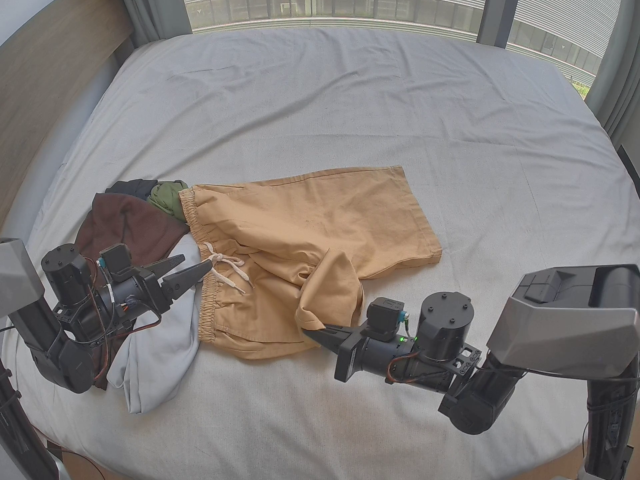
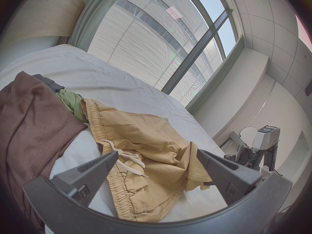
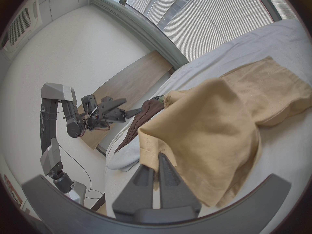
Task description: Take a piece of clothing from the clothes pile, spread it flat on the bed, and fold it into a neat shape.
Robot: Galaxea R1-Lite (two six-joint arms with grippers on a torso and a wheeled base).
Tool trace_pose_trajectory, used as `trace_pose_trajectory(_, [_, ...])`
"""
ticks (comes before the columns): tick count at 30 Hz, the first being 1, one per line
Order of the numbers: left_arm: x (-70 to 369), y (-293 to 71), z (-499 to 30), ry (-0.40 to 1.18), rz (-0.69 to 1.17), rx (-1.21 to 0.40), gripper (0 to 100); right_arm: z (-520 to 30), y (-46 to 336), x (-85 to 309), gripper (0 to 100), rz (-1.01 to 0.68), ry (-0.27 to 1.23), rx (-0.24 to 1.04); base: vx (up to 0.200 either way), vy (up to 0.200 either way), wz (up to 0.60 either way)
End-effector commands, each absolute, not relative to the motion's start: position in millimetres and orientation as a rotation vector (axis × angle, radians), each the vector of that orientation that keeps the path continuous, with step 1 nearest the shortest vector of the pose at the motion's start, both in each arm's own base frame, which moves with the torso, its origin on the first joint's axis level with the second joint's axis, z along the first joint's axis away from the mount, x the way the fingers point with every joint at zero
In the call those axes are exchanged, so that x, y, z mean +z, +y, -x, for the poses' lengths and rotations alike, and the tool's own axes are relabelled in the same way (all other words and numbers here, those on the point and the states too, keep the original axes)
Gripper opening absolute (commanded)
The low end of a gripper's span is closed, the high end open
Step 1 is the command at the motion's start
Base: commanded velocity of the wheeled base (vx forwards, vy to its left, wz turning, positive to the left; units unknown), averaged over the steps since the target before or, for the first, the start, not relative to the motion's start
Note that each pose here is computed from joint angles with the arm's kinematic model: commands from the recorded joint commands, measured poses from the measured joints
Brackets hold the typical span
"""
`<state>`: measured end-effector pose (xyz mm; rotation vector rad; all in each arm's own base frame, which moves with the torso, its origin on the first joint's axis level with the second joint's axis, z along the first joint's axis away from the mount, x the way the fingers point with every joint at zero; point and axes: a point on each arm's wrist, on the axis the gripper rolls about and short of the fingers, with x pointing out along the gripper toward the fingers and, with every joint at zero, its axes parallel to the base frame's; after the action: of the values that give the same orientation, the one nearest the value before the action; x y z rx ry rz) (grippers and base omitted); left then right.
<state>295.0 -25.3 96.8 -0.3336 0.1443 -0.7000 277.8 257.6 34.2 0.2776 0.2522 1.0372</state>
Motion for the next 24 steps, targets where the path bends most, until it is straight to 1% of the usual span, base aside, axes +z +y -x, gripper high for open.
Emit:
trace_pose_trajectory(1, [97,-26,-295,0.145,0.334,-0.702,100,-277,264,18,0,-0.277,0.296,1.048,0.0,0.0,0.0])
trace_pose_trajectory(6, [97,-26,-295,0.145,0.334,-0.702,100,-276,267,19,0,-0.291,0.302,1.061,0.0,0.0,0.0])
trace_pose_trajectory(7, [96,-26,-295,0.147,0.334,-0.702,100,-277,267,19,100,-0.293,0.3,1.061,0.0,0.0,0.0])
trace_pose_trajectory(11, [96,-26,-295,0.147,0.334,-0.704,100,-278,268,22,100,-0.3,0.279,1.056,0.0,0.0,0.0])
trace_pose_trajectory(14, [96,-26,-295,0.148,0.335,-0.702,100,-271,261,23,100,-0.307,0.3,1.05,0.0,0.0,0.0])
trace_pose_trajectory(18, [96,-26,-295,0.148,0.335,-0.703,100,-255,244,33,100,-0.301,0.328,1.036,0.0,0.0,0.0])
trace_pose_trajectory(24, [93,-26,-296,0.155,0.334,-0.702,100,-239,213,47,100,-0.298,0.353,0.955,0.0,0.0,0.0])
